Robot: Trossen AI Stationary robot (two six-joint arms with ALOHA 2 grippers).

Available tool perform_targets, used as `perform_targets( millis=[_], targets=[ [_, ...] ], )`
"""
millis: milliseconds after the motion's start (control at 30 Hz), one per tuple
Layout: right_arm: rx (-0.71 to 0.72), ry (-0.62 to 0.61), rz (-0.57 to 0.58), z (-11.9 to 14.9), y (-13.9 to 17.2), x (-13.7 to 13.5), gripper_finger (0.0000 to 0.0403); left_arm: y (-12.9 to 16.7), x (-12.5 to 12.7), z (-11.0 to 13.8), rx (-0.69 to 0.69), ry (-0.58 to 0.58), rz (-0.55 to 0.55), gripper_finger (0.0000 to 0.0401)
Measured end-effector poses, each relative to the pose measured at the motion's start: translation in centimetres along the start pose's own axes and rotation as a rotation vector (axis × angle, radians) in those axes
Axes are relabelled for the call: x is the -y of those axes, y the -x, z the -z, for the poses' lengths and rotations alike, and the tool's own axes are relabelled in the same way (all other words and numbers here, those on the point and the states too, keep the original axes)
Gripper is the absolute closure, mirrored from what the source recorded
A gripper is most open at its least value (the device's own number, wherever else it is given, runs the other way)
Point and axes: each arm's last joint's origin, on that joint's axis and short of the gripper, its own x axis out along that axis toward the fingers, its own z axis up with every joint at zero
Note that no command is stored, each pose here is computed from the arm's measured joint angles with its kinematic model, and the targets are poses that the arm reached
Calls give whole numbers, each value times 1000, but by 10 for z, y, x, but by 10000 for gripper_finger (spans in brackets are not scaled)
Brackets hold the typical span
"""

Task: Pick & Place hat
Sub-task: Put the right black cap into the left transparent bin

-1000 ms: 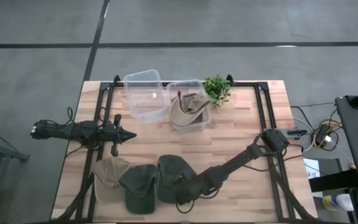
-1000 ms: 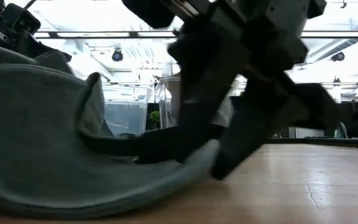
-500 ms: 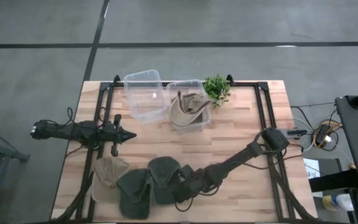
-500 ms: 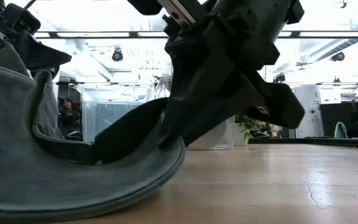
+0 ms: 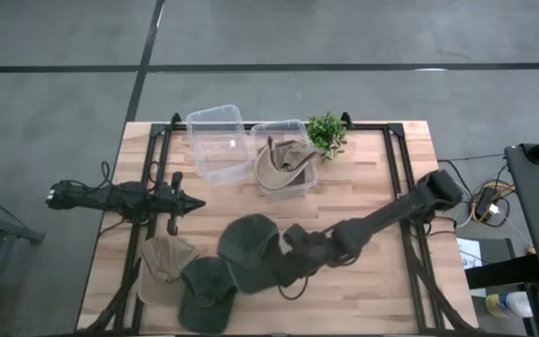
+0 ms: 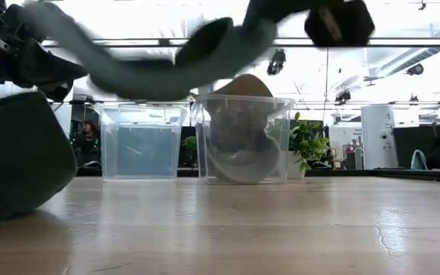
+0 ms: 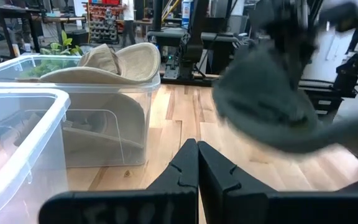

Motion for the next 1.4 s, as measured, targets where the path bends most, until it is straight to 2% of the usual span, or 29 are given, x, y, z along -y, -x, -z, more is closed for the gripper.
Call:
perform_targets(
  millis=[333,567,800,1000,1200,1400],
  targets=[
    [253,63,-103,-46,64,0,392,0,0,0,-3,0,-1,401],
    [463,232,-188,-100,84,1,391,0,0,0,-3,0,-1,401],
    [587,334,-233,-157,85,14,391,0,0,0,-3,-1,-1,401],
    [657,389,-204,-200,72,33,390,0,0,0,-3,-1,-1,401],
    [632,379,-224,-237,60,48,390,0,0,0,-3,0,0,401],
    [573,416,-210,-264,46,47,390,0,0,0,-3,-1,-1,401]
  ],
)
